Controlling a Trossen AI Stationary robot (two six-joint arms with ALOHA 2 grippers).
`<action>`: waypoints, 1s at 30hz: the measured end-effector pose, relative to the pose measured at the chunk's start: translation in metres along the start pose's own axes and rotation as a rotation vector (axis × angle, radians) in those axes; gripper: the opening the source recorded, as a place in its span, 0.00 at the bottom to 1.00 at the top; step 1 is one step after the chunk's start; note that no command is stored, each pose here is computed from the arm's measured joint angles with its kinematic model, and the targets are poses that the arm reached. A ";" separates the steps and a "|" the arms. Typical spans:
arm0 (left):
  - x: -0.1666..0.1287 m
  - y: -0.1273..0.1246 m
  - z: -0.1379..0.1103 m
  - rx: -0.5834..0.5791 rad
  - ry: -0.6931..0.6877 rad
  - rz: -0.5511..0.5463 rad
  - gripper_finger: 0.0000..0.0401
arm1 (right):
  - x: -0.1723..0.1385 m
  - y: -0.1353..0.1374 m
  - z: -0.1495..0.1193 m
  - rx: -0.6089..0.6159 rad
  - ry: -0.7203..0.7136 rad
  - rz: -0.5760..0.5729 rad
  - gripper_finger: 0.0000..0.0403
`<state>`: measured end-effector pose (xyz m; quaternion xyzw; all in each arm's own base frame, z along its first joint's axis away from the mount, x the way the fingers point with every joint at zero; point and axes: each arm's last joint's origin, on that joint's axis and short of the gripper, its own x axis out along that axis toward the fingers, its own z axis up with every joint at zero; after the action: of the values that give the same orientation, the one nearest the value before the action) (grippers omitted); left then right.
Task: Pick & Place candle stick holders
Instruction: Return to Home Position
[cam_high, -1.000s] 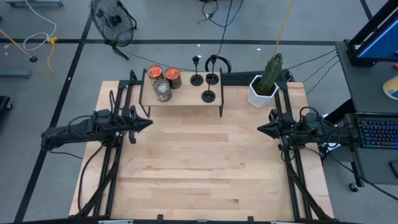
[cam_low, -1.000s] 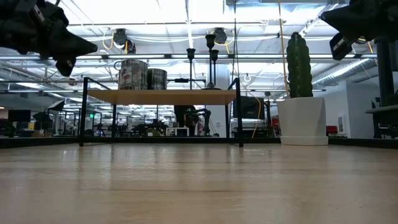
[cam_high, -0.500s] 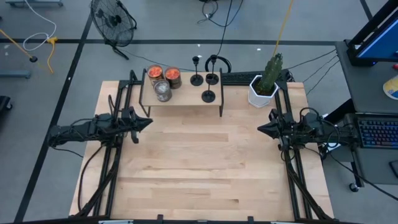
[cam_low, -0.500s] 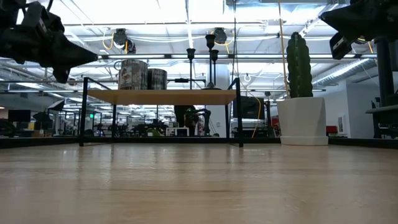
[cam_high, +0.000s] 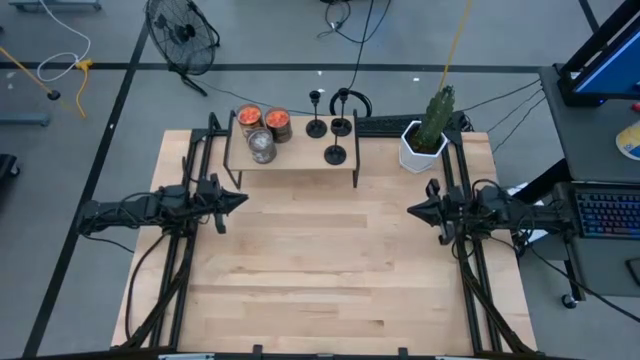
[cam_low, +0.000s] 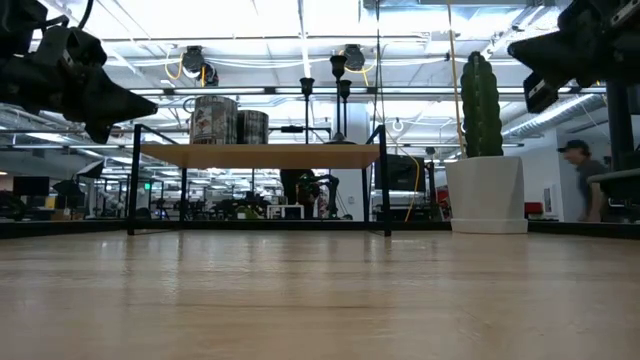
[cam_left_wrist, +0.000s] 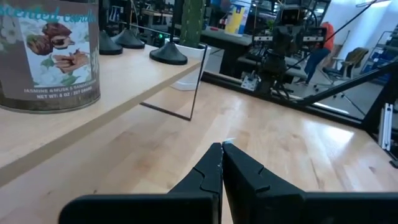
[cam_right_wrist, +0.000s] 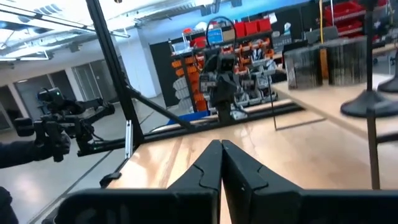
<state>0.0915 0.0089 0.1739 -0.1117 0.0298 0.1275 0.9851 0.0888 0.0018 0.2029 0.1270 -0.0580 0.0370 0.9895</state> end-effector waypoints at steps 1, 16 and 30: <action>0.000 0.000 0.000 -0.003 0.000 0.000 0.04 | 0.000 -0.001 -0.003 0.009 0.006 -0.002 0.00; 0.000 0.000 0.000 0.045 0.004 0.000 0.04 | 0.004 -0.008 -0.029 0.012 0.077 -0.026 0.00; 0.002 0.000 -0.002 0.105 0.034 0.003 0.04 | 0.004 -0.009 -0.031 -0.031 0.086 -0.030 0.00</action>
<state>0.0938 0.0089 0.1714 -0.0617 0.0533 0.1253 0.9888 0.0965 0.0015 0.1719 0.1106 -0.0141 0.0265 0.9934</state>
